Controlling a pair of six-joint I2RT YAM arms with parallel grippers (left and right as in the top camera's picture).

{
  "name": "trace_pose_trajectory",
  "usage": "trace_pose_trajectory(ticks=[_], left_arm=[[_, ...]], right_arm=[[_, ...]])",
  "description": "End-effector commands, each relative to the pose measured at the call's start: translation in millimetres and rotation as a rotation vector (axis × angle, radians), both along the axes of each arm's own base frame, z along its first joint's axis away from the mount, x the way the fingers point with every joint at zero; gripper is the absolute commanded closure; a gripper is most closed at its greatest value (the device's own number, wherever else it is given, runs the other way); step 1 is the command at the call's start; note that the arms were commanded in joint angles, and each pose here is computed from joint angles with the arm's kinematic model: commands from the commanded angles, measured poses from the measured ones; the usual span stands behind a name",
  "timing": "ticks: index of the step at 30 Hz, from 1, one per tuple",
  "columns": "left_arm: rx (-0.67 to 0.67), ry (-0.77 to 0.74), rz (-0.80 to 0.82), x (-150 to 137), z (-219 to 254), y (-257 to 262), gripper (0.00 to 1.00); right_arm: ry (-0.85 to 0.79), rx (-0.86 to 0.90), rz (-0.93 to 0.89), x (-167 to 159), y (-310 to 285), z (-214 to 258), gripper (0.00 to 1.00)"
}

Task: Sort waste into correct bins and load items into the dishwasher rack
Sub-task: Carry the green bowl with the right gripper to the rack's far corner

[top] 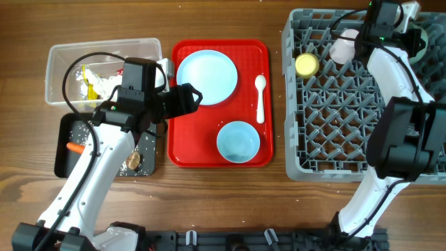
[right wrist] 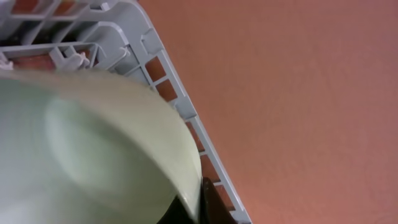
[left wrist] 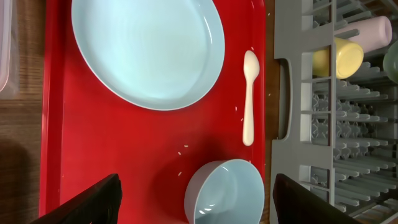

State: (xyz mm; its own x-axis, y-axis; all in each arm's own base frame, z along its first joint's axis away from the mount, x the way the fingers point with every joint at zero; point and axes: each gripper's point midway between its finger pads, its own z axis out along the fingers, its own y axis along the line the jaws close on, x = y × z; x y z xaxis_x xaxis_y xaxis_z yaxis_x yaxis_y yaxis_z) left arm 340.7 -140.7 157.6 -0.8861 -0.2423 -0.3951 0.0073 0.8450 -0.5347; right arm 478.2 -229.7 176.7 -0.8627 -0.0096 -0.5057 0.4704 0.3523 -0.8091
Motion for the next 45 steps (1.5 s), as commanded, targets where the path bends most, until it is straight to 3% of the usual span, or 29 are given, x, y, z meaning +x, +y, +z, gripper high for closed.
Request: trace_pose_trajectory(ticks=[1, 5, 20, 26, 30, 32, 34, 40, 45], left_arm=[[0.008, -0.028, -0.003, 7, 6, 2, 0.22], [0.008, -0.028, -0.002, 7, 6, 2, 0.23], [0.008, -0.026, -0.003, 7, 6, 2, 0.22], [0.009, -0.023, -0.003, 6, 5, 2, 0.22], [0.009, -0.023, -0.003, 6, 5, 2, 0.22], [0.009, -0.023, -0.003, 6, 5, 2, 0.22], [0.009, -0.023, -0.003, 6, 5, 2, 0.22], [0.009, -0.023, -0.003, 6, 5, 2, 0.22], [0.009, -0.022, -0.003, 6, 5, 2, 0.22]], right_arm=[[0.034, 0.023, 0.033, 5, 4, -14, 0.96], [0.076, 0.114, 0.113, 11, 19, -33, 0.96], [0.183, 0.133, 0.219, 17, 75, -46, 0.96], [0.201, 0.153, 0.229, 13, 94, -52, 0.86], [0.227, 0.175, 0.237, 9, 100, -58, 0.7], [0.244, 0.199, 0.252, 8, 104, -63, 0.32], [0.232, 0.221, 0.253, 7, 108, -65, 0.09], [0.179, 0.418, 0.383, 13, 138, -55, 0.02], [0.08, 0.65, 0.583, 14, 184, -15, 0.01]])
